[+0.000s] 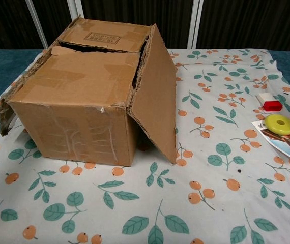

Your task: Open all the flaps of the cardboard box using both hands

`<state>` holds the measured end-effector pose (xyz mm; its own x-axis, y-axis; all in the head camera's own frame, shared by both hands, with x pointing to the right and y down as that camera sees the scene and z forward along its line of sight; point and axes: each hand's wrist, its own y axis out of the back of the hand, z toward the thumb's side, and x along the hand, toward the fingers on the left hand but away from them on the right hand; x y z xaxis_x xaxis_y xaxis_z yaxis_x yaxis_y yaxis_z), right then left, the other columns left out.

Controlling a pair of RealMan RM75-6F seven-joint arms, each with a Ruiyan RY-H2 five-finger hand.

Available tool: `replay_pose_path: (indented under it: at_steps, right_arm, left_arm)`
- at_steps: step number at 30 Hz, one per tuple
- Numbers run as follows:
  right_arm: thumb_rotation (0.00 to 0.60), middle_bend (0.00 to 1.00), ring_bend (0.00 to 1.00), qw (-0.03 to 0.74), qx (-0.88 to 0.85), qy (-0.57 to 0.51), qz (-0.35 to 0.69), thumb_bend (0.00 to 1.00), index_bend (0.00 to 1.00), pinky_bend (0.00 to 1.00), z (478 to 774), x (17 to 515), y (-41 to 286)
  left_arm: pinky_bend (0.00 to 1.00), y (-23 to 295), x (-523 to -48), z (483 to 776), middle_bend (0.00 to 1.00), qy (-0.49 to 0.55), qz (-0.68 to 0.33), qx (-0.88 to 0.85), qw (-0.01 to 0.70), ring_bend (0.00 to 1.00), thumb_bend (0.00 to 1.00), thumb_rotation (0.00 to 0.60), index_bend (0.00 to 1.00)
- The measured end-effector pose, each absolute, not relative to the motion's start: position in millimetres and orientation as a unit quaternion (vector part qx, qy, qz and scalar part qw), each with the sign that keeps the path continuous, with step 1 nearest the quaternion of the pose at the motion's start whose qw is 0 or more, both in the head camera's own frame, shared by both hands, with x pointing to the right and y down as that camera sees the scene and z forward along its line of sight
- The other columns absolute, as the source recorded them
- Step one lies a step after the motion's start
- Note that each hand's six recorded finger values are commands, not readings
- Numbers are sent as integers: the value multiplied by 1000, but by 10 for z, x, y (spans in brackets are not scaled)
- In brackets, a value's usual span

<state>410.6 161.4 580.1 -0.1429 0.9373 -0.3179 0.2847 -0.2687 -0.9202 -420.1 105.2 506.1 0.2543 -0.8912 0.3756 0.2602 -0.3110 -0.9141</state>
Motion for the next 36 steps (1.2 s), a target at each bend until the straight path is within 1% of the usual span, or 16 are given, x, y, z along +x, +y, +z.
replay_pose_path:
  at_steps: [3, 6, 9, 13, 16, 18, 21, 24, 27, 30, 32, 36]
  right_arm:
    - [600, 18, 15, 288, -594, -526, 536, 493, 71, 228, 5768, 4038, 1584]
    - [600, 18, 15, 273, -613, -524, 525, 484, 71, 228, 5723, 3934, 1516]
    - [600, 18, 16, 256, -639, -517, 509, 483, 71, 228, 5651, 3771, 1395]
    - [600, 24, 20, 251, -681, -490, 482, 482, 71, 228, 5536, 3437, 1146]
    - [600, 84, 54, 253, -710, -466, 464, 488, 73, 228, 5467, 3163, 958]
    - [600, 141, 98, 256, -725, -453, 452, 521, 88, 228, 5424, 2989, 843]
    - [600, 192, 138, 259, -747, -435, 431, 590, 130, 230, 5353, 2691, 651]
    - [600, 247, 185, 261, -765, -420, 413, 709, 168, 257, 5298, 2399, 481]
    - [600, 280, 208, 259, -783, -402, 398, 831, 189, 263, 5272, 2096, 354]
    - [600, 295, 223, 253, -801, -383, 385, 911, 202, 274, 5277, 1795, 277]
    - [600, 299, 227, 249, -812, -369, 378, 936, 213, 279, 5293, 1598, 247]
    - [600, 302, 228, 245, -827, -346, 370, 947, 225, 279, 5356, 1263, 199]
  left_arm:
    - [35, 1231, -4289, 5137, 68, 303, -560, -594, 493, 7, 241, 600, 28]
    - [35, 1350, -4350, 5182, 64, 329, -562, -587, 481, 7, 241, 600, 26]
    - [35, 1474, -4435, 5256, 63, 351, -566, -576, 474, 8, 241, 600, 23]
    - [35, 1642, -4571, 5407, 62, 369, -576, -567, 460, 8, 241, 600, 24]
    - [34, 1739, -4648, 5503, 62, 379, -579, -566, 449, 7, 241, 600, 24]
    - [35, 1774, -4683, 5543, 62, 381, -579, -565, 447, 8, 241, 600, 24]
    - [35, 1806, -4706, 5586, 62, 384, -574, -568, 448, 8, 241, 600, 25]
    - [35, 1813, -4705, 5605, 62, 388, -566, -572, 449, 7, 241, 600, 26]
    - [35, 1810, -4723, 5615, 62, 393, -563, -572, 448, 7, 241, 600, 27]
    - [35, 1801, -4745, 5618, 63, 399, -562, -572, 444, 8, 241, 600, 28]
    - [35, 1797, -4760, 5622, 63, 402, -562, -572, 443, 8, 241, 600, 28]
    - [34, 1798, -4771, 5640, 63, 403, -563, -574, 438, 8, 241, 600, 30]
